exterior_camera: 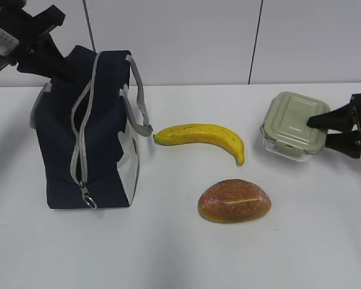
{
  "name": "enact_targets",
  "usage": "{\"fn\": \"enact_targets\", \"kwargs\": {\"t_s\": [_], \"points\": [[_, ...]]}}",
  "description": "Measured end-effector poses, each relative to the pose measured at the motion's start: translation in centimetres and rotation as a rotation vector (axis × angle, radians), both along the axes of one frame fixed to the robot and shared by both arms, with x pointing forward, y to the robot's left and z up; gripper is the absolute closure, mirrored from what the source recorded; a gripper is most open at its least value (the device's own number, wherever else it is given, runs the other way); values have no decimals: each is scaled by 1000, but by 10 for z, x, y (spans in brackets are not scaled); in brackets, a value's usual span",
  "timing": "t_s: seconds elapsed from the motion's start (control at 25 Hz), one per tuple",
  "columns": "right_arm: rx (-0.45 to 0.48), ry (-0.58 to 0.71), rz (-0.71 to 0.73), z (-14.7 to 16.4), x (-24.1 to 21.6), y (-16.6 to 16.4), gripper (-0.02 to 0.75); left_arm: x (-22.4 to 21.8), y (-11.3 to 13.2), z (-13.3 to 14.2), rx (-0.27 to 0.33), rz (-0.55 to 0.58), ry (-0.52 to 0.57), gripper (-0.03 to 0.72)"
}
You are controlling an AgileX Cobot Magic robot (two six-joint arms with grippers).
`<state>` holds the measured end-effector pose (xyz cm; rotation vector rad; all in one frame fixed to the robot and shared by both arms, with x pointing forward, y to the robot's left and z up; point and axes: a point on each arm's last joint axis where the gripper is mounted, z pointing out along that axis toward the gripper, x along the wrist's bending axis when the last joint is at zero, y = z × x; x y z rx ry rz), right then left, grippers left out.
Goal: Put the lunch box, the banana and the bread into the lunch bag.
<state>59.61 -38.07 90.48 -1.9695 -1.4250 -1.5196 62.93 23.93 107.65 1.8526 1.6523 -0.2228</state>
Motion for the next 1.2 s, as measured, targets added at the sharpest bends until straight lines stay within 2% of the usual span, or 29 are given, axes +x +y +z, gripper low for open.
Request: {"fn": "enact_targets", "kwargs": {"t_s": [0.24,0.48,0.64,0.76,0.92,1.2], "points": [[-20,-44,108,62,25,37,354,0,-1,1,-20,4,-1,688],[-47,-119,272,146,48,101,354,1,-5,4,-82,15,-2,688],[-86,-141,372,191,53,145,354,2,-7,5,-110,21,-3,688],[-81,-174,435,220,50,176,354,2,-7,5,-116,25,-2,688],[-71,-170,500,230,42,205,354,3,-7,5,-119,32,1,688],[-112,-93,608,202,39,245,354,3,-7,5,-121,35,0,688]]}}
